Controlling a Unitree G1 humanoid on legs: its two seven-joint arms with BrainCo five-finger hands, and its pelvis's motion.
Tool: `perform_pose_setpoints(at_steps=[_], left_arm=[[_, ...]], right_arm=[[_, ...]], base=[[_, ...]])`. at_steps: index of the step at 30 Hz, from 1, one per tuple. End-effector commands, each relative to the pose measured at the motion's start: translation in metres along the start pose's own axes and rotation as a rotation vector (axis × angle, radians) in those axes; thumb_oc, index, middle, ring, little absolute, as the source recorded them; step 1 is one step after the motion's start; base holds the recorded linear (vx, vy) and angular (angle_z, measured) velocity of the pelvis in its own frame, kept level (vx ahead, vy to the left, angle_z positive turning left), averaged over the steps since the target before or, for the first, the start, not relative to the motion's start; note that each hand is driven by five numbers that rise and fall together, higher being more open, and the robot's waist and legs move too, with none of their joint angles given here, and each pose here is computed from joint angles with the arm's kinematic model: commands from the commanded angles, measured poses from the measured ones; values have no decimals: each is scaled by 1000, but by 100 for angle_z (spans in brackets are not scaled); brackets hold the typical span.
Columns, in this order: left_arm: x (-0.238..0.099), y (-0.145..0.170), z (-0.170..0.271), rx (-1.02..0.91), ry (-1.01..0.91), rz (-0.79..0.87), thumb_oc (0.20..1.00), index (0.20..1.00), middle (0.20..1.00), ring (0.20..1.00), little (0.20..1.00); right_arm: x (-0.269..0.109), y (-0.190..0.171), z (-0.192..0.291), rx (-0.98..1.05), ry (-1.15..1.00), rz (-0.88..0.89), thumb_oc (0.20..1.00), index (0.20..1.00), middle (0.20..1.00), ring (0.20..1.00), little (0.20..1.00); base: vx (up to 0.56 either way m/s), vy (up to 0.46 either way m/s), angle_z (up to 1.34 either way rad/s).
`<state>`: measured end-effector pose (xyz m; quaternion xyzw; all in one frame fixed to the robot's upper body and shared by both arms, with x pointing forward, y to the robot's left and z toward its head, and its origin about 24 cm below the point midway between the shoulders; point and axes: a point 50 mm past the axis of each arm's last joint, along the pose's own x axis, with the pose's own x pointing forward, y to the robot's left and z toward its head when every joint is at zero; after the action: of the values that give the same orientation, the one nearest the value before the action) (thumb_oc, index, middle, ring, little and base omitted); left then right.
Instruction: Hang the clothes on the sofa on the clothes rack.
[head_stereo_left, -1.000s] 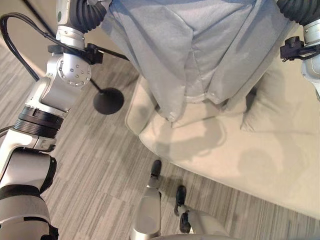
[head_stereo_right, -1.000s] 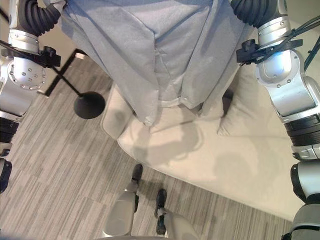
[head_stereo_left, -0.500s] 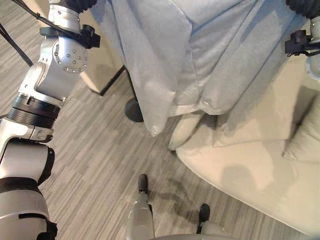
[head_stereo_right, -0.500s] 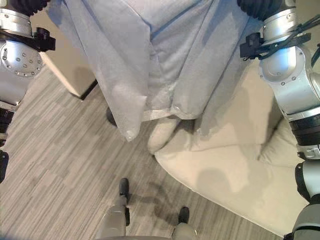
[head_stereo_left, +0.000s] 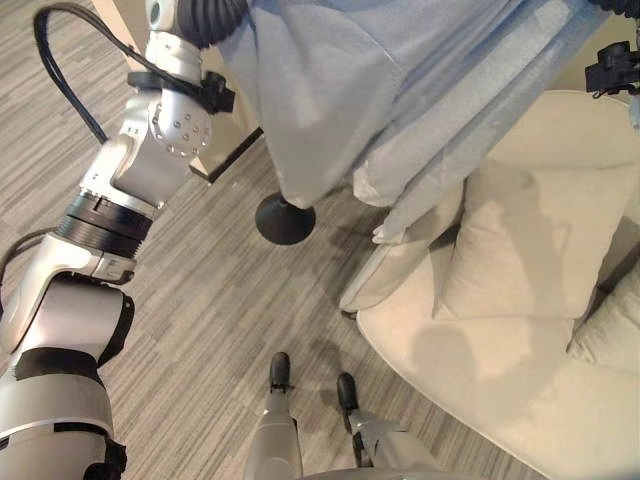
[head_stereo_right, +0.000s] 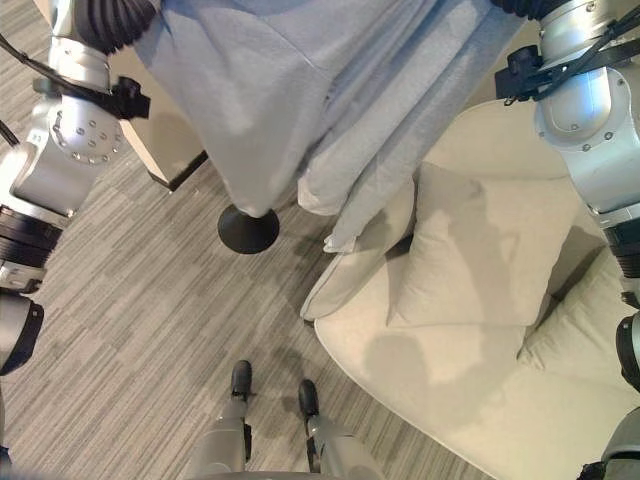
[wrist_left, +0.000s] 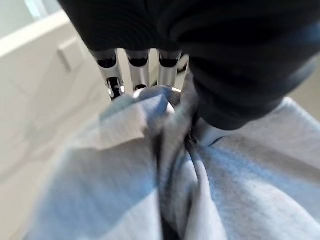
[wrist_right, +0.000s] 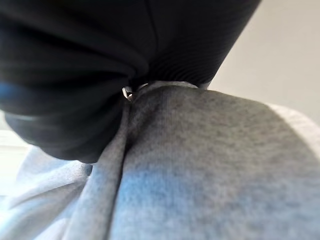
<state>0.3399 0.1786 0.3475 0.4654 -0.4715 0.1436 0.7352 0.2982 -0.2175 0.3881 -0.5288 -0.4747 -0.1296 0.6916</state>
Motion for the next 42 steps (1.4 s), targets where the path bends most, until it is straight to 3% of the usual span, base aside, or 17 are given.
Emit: perform_pose_setpoints(at_steps=[1, 7, 11, 21, 33, 42], left_arm=[[23, 20, 14, -48, -44, 130, 200, 200, 200, 200, 200], [16, -4, 23, -177, -20, 93, 200, 200, 200, 200, 200], [16, -16, 28, -225, -7, 76, 200, 200, 200, 200, 200], [27, 6, 36, -197, -80, 171, 200, 200, 200, 200, 200], [35, 42, 38, -42, -148, 257, 200, 200, 200, 200, 200], [30, 34, 46, -106, -168, 237, 200, 200, 200, 200, 200]], right_arm=[[7, -48, -4, -6, 7, -187, 200, 200, 200, 200, 200], [0, -62, -3, -80, -19, -153, 200, 200, 200, 200, 200], [-16, -51, -14, -73, 36, -124, 200, 200, 200, 200, 200], [-17, -57, -12, -34, 29, -194, 200, 200, 200, 200, 200], [15, -57, 15, -58, -70, -244, 200, 200, 200, 200, 200], [-5, -51, -1, -82, -9, -224, 200, 200, 200, 200, 200]], base=[[108, -28, 54], [121, -51, 62], [89, -69, 105], [334, 323, -40], [158, 263, -37], [56, 21, 5]])
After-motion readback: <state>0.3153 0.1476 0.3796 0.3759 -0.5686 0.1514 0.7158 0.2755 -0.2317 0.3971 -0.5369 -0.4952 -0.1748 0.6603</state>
